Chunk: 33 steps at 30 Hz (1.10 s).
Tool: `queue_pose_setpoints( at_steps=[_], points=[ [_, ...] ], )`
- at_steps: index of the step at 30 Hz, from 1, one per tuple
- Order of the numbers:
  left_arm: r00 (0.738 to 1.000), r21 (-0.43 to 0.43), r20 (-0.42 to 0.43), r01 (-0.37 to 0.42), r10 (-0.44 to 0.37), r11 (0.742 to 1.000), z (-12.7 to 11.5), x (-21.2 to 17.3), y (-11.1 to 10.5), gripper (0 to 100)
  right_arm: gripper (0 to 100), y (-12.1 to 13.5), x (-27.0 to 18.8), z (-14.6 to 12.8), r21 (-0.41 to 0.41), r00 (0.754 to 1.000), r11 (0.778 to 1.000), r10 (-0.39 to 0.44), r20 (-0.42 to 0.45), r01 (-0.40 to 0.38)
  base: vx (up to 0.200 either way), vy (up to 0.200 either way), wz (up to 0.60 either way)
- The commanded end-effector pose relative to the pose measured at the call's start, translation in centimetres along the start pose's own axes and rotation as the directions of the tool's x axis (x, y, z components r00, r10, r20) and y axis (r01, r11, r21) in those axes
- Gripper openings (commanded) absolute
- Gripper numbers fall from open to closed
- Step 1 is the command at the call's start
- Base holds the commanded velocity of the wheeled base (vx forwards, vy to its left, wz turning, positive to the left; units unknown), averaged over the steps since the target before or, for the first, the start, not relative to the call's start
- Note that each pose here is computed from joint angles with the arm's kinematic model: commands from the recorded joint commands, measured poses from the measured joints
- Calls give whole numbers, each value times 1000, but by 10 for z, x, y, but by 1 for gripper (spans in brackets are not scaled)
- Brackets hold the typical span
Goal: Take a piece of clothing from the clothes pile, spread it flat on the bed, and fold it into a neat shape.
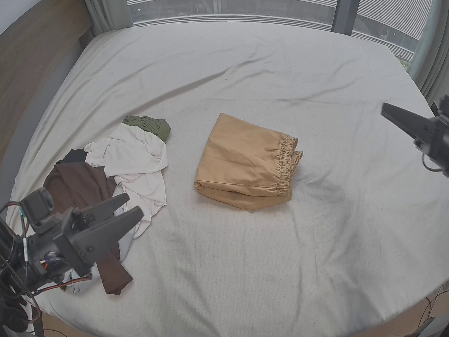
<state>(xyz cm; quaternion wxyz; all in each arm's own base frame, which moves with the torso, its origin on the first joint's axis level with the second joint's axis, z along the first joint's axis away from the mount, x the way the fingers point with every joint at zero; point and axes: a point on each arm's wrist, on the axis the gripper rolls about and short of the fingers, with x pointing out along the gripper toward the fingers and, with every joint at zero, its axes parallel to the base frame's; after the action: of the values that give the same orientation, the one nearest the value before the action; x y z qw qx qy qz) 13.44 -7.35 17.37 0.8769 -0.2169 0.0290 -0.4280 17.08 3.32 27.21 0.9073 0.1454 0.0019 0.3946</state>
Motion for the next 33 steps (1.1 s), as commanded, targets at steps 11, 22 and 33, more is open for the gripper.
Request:
queue_pose_setpoints(
  at_steps=[11, 22, 33],
  points=[
    [962, 275, 139, -265, 235, 924, -45, -141, -50, 100, 100, 102, -165, -144, -104, 980, 984, -124, 157, 141, 0, 0, 0],
    [949, 262, 112, -313, 293, 913, -80, -156, -48, 100, 100, 94, -166, -152, 95, 997, 992, 78, 14, -79, 0, 0, 0],
    [780, 375, 205, -621, 592, 688, -96, -164, -42, 100, 100, 67, -176, -197, -258, 742, 699, -655, 145, 667, 0, 0, 0]
  ],
)
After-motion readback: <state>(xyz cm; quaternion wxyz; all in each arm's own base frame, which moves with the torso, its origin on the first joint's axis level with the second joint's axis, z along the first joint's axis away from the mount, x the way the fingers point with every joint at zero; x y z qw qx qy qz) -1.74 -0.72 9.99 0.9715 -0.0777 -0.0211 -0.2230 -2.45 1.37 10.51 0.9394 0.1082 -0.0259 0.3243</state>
